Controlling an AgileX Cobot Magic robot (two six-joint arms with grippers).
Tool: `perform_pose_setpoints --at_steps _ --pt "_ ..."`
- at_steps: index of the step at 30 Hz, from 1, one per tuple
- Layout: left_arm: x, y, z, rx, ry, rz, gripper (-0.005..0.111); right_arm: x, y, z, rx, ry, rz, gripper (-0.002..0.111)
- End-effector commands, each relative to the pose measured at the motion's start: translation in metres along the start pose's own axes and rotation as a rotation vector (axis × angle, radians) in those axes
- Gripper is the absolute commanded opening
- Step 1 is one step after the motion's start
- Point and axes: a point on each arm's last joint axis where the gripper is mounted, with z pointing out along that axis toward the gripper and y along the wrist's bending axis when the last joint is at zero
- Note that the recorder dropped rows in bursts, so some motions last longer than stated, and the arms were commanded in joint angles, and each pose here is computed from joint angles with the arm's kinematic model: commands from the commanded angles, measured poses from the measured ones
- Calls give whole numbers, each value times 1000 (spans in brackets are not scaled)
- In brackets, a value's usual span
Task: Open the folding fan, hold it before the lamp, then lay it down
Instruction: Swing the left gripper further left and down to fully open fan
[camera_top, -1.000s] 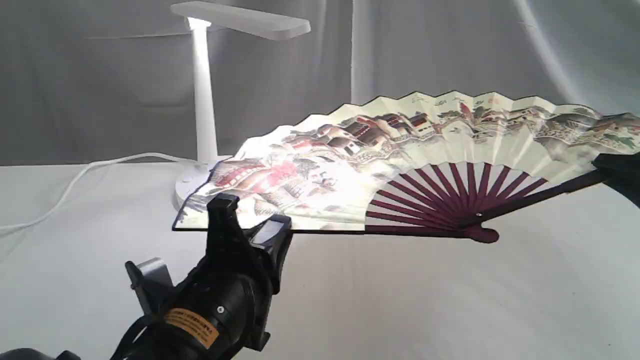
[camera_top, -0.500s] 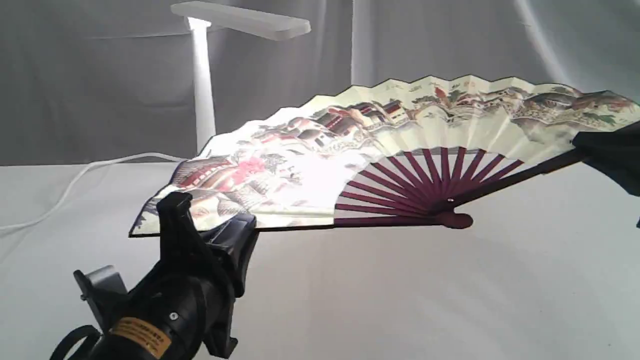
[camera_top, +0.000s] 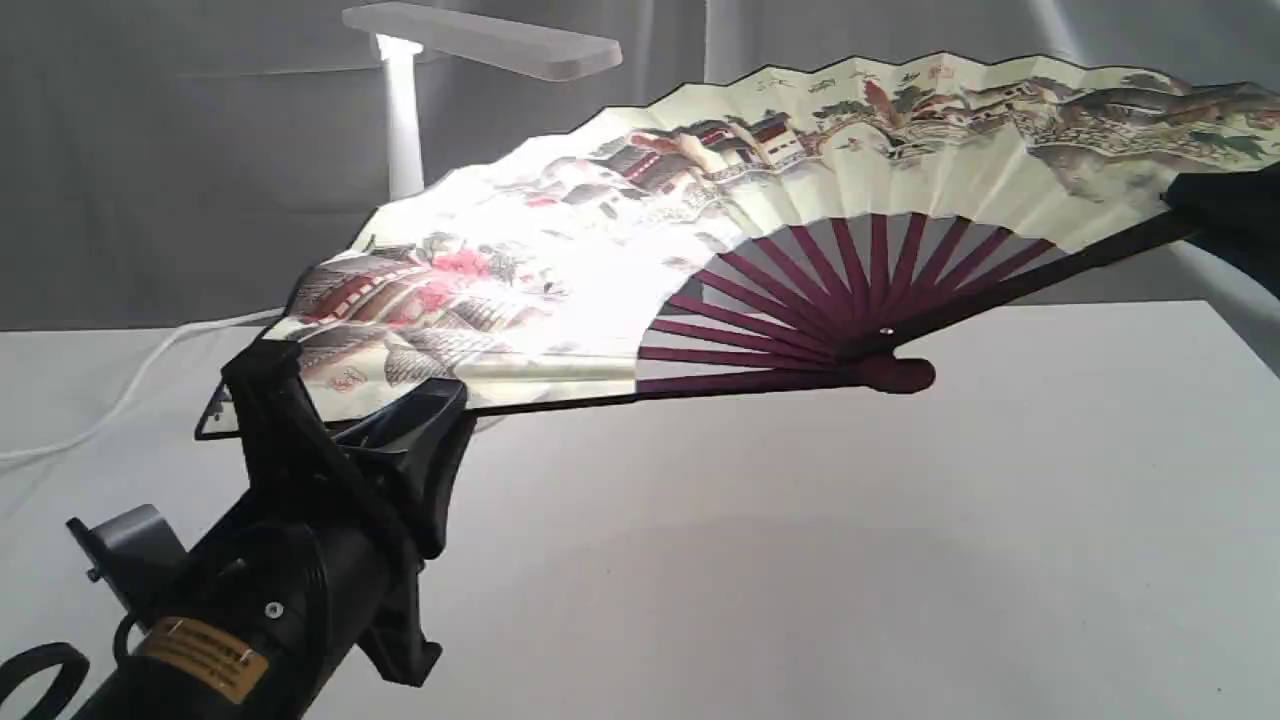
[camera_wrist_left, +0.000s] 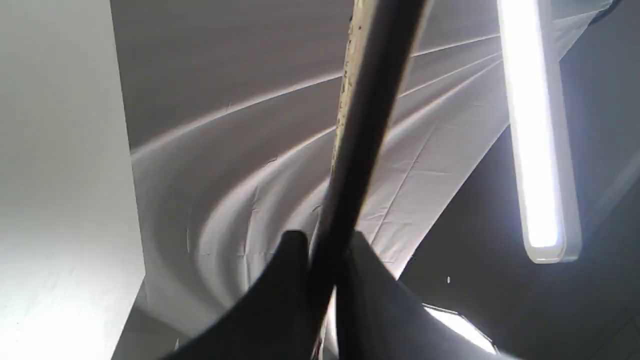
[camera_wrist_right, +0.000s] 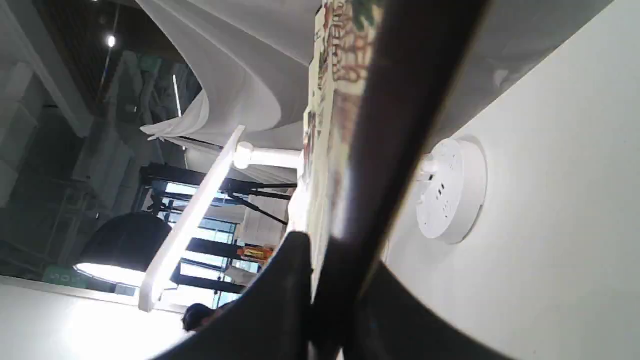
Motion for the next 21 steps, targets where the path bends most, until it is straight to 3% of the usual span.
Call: perform_pose_setpoints --at_steps 1,12,21 --pt "-35 -9 -7 90 -302 -137 0 -15 1 -7 20 -136 -19 0" --pt "-41 -8 -9 87 -383 -168 0 6 7 34 27 -37 -29 0" --pt "-61 -16 -10 121 -427 -174 0 11 10 40 7 -7 -31 0"
